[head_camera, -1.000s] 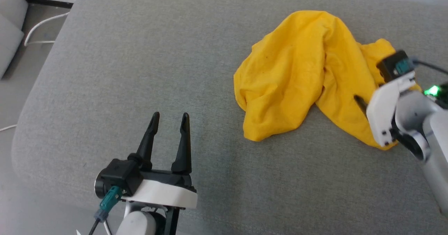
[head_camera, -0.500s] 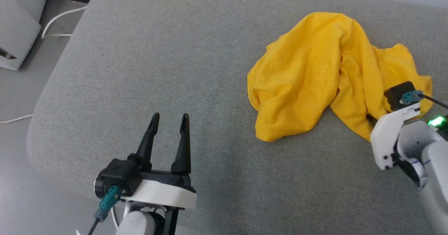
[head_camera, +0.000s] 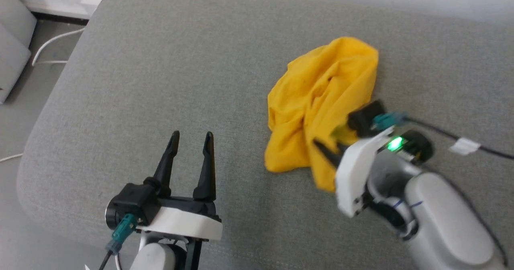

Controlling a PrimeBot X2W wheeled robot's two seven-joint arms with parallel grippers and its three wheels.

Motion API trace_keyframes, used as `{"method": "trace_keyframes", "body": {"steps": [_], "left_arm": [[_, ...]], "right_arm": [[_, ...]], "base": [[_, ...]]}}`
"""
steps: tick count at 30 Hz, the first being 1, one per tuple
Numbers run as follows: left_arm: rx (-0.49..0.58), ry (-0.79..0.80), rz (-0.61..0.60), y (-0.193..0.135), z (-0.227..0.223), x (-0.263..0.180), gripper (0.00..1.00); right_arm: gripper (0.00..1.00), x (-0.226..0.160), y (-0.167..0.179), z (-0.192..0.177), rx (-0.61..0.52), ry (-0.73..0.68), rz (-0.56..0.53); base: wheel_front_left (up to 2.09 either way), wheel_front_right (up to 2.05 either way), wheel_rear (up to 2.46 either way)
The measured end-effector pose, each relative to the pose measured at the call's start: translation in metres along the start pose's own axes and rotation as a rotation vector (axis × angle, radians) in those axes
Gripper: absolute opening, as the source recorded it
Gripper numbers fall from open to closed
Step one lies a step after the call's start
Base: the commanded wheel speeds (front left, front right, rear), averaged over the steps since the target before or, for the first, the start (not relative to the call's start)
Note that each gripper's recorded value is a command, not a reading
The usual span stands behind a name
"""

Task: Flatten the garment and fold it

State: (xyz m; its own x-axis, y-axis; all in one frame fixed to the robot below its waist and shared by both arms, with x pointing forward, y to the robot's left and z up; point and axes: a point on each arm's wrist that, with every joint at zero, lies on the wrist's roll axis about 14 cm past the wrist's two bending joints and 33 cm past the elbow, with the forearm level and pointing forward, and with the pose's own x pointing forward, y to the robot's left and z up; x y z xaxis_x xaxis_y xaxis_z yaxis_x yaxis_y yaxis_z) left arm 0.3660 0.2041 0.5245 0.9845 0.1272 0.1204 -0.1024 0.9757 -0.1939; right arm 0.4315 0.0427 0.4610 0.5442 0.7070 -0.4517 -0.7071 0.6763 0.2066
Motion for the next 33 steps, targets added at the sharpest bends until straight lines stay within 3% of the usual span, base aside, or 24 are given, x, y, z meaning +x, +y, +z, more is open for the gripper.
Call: {"method": "trace_keyframes", "body": {"steps": [3,4,5,8,15,23,33], "left_arm": [[-0.003,-0.008,-0.007,-0.002,0.003,-0.002,1.00],[-0.004,-0.010,-0.006,-0.002,0.004,-0.003,1.00],[-0.003,-0.012,-0.003,-0.001,0.005,-0.004,1.00],[-0.002,-0.006,0.009,0.002,0.004,-0.010,1.00],[0.000,-0.010,0.027,0.008,0.006,-0.018,1.00],[-0.013,0.004,0.001,-0.002,0.001,-0.020,1.00],[-0.014,0.021,-0.006,-0.004,-0.005,-0.014,1.00]], "right_arm": [[0.01,0.001,0.033,-0.023,0.033,0.066,0.075],[0.33,0.002,0.039,-0.035,0.037,0.102,0.085],[1.00,0.003,0.044,-0.046,0.043,0.135,0.089],[1.00,0.008,0.042,-0.059,0.027,0.154,0.064],[1.00,0.006,0.038,-0.029,0.037,0.047,0.051],[1.00,-0.040,-0.019,0.024,0.111,-0.153,-0.108],[1.00,-0.091,-0.078,-0.005,0.200,-0.095,-0.324]], "base": [[0.00,0.00,0.00],[0.00,0.00,0.00],[0.00,0.00,0.00],[0.00,0.00,0.00],[0.00,0.00,0.00],[0.00,0.00,0.00],[0.00,0.00,0.00]]}}
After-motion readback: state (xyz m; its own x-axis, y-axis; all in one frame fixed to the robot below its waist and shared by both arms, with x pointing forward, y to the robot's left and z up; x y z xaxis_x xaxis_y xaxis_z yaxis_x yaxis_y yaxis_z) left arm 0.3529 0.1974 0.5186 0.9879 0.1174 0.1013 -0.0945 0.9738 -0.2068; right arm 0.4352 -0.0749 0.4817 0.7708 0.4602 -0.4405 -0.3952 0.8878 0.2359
